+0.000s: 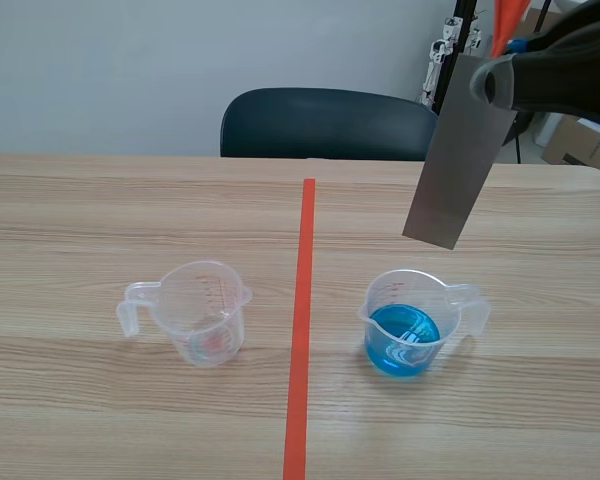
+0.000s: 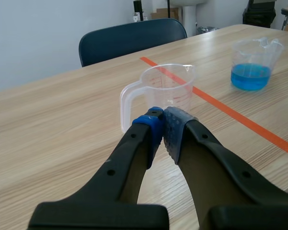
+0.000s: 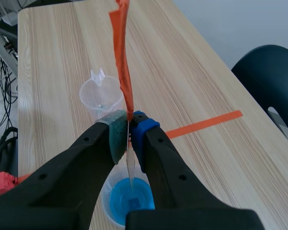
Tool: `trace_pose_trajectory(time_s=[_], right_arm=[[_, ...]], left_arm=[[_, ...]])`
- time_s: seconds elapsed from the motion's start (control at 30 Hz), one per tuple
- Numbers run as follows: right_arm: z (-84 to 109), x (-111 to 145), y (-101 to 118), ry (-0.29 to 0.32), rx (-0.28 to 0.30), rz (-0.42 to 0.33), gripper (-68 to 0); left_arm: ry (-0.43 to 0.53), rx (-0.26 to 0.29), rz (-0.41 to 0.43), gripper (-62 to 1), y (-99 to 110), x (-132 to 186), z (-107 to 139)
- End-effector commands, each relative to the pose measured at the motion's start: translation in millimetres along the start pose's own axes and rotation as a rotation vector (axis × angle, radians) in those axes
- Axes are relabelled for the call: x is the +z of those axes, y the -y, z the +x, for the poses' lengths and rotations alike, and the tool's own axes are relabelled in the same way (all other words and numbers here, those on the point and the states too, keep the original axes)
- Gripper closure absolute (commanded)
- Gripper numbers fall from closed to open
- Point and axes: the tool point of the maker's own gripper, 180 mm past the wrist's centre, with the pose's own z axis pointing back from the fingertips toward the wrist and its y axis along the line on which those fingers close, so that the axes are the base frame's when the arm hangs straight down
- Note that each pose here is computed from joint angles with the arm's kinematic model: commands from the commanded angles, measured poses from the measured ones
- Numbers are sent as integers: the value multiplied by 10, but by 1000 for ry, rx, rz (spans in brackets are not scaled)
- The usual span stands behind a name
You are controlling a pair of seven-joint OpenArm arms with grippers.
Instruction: Do the redox reaction experiment. move the plate over the blue solution
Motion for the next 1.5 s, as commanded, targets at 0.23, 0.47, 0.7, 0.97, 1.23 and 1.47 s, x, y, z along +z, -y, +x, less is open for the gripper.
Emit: trace_pose_trajectory(time_s=[0.23,0.47,0.7,0.97,1.23,1.47], right_arm=[[164,-371,-80,90,78,32,-6],[144,-714,-249,100,85,87,-6],[170,-1034,-441,107,79,144,-6],[260,-1342,-517,108,109,130,-6],[407,-1579,-610,117,107,136,-6],[324,-1780,-582,86,62,121,-6]], left_arm=[[-58,50,35,-372,345,-34,-274],[-16,77,175,-623,300,-162,-350],[31,74,294,-623,163,-324,-362],[24,67,289,-623,135,-372,-384],[32,60,279,-623,98,-407,-373],[-5,81,271,-623,111,-409,-442]])
